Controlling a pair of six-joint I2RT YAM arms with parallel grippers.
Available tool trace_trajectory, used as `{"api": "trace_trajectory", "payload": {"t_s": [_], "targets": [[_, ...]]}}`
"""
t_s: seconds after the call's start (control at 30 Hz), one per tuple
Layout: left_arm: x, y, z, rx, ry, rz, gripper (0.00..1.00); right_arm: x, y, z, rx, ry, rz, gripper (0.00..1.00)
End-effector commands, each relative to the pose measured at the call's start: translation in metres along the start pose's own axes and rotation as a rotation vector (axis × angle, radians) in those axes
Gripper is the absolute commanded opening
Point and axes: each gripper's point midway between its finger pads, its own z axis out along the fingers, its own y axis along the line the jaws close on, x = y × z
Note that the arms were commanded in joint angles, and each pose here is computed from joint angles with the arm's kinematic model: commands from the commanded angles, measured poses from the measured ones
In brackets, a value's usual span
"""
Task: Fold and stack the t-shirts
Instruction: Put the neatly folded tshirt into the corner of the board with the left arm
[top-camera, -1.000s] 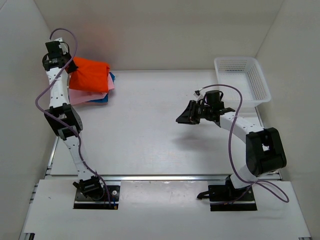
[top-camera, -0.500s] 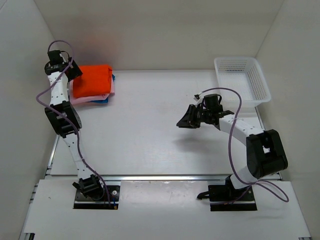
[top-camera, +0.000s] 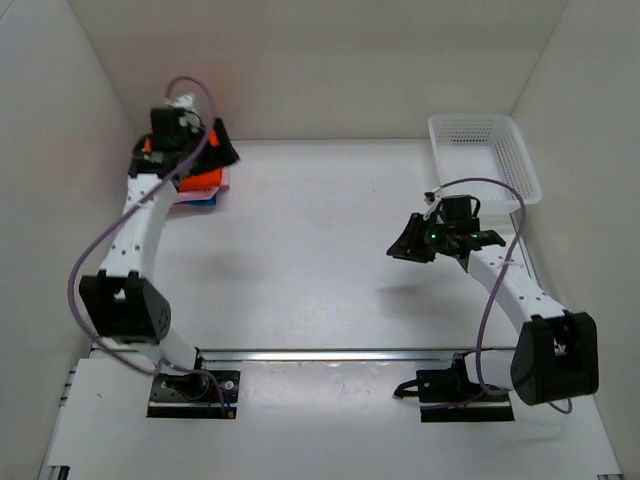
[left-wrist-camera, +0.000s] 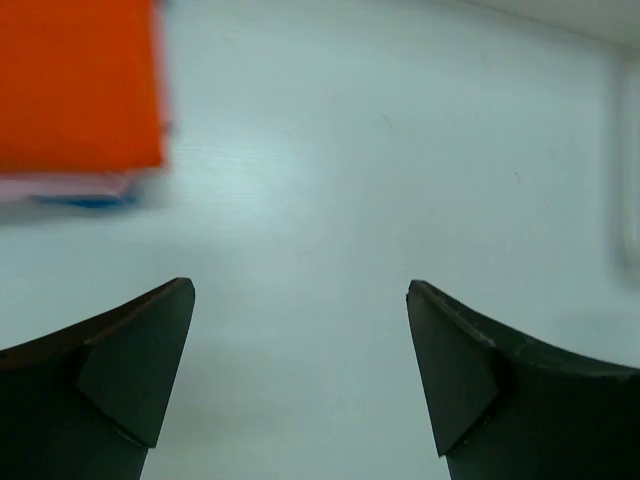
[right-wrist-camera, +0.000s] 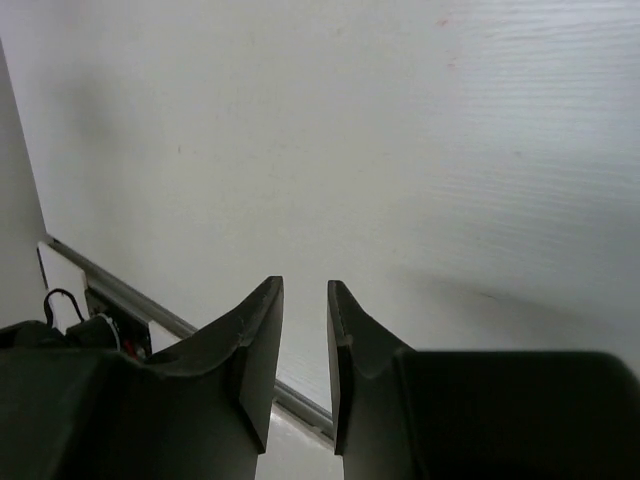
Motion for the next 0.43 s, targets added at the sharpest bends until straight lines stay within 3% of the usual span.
{"api": "trace_trajectory", "payload": {"t_s": [0.0, 0.1, 0.27, 0.4], "targets": [[0.073, -0.041, -0.038, 0.088, 0.056, 0.071, 0.98, -0.016, 0.0, -0.034, 0.028, -0.103, -0.069, 0.22], [0.113, -0.053, -0.061, 0.197, 0.067, 0.049, 0.98, -0.014, -0.001, -0.048, 0.027, -0.133, -0.075, 0.21], [0.149, -0.038, -0.084, 0.209, 0.062, 0.022, 0.99, -0.008, 0.009, -0.056, -0.022, -0.168, -0.063, 0.19], [0.175, -0.011, -0.087, 0.103, 0.163, 0.053, 0.99, -0.002, 0.018, -0.057, -0.04, -0.163, -0.078, 0.19]]}}
